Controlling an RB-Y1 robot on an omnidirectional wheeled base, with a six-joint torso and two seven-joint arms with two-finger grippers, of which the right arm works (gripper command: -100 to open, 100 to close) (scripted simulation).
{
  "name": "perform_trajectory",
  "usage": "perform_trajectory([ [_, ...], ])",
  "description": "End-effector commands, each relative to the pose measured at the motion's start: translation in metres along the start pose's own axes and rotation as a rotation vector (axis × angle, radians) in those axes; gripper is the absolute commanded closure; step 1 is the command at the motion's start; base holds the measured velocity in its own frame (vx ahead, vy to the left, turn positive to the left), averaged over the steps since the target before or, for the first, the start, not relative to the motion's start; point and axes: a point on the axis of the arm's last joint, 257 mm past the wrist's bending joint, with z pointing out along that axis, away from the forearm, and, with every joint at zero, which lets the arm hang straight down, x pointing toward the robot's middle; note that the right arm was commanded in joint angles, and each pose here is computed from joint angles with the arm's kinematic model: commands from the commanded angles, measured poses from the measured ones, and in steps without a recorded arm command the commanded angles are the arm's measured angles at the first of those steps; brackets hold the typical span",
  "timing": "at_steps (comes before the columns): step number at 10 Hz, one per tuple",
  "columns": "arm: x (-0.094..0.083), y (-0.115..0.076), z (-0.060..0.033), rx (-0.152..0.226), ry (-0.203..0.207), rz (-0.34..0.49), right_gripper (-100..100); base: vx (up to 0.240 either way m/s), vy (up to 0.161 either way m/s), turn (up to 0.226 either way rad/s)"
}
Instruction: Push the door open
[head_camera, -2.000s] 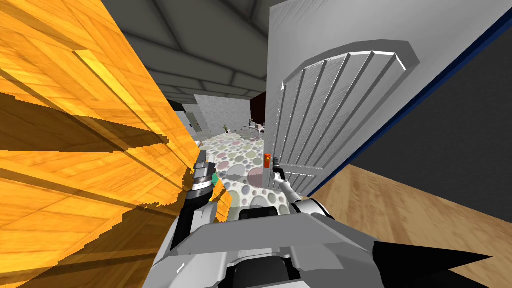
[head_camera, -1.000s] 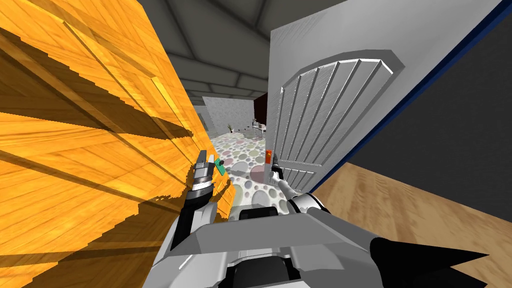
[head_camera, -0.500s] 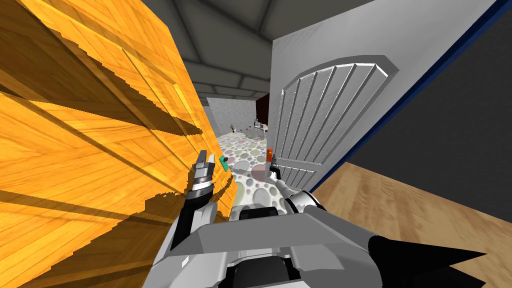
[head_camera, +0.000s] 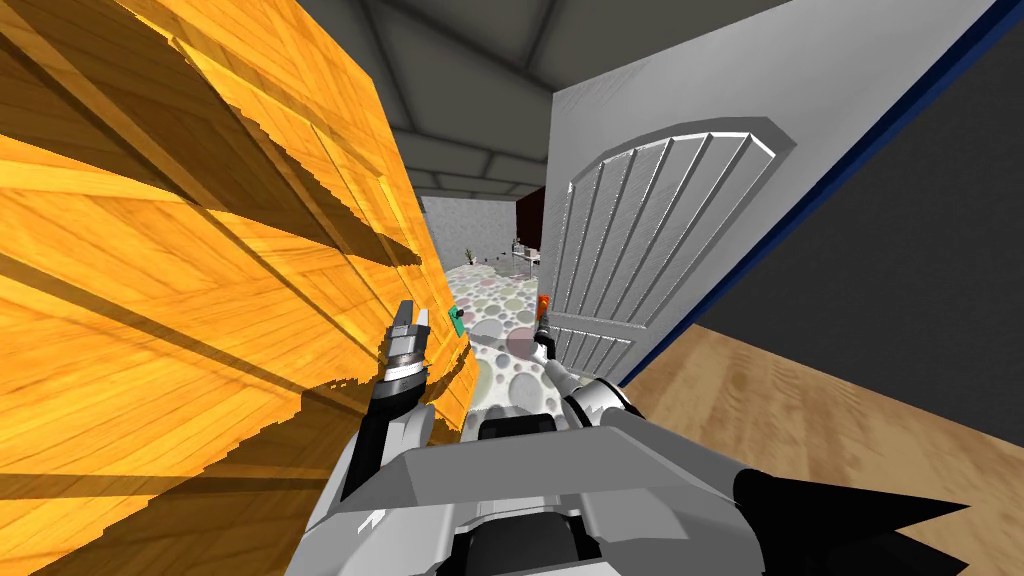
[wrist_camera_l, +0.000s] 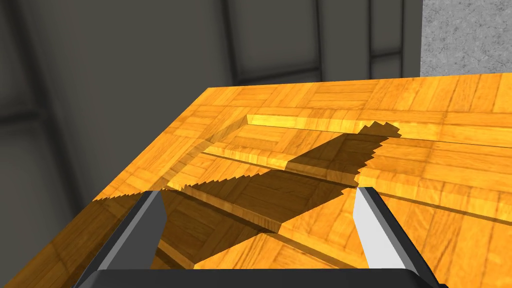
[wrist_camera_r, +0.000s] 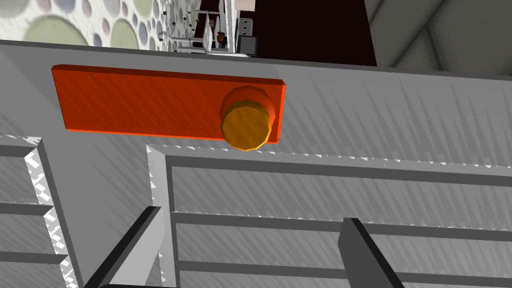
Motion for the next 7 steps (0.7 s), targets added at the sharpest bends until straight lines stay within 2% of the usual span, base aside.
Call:
perform_trajectory([
  [1, -0.019, 0.003, 0.0089, -0.015, -0.017, -0.022, -100, 0.059, -0.051, -0.015],
  [3, -0.019, 0.003, 0.0089, -0.015, -0.017, -0.022, -100, 0.075, -0.056, 0.004],
  [4, -0.035, 0.006, 0.0156, -0.025, -0.03, -0.038, -100, 0.13, -0.034, 0.014],
  [7, -0.04, 0.006, 0.0174, -0.027, -0.034, -0.038, -100, 0.193, -0.045, 0.018],
])
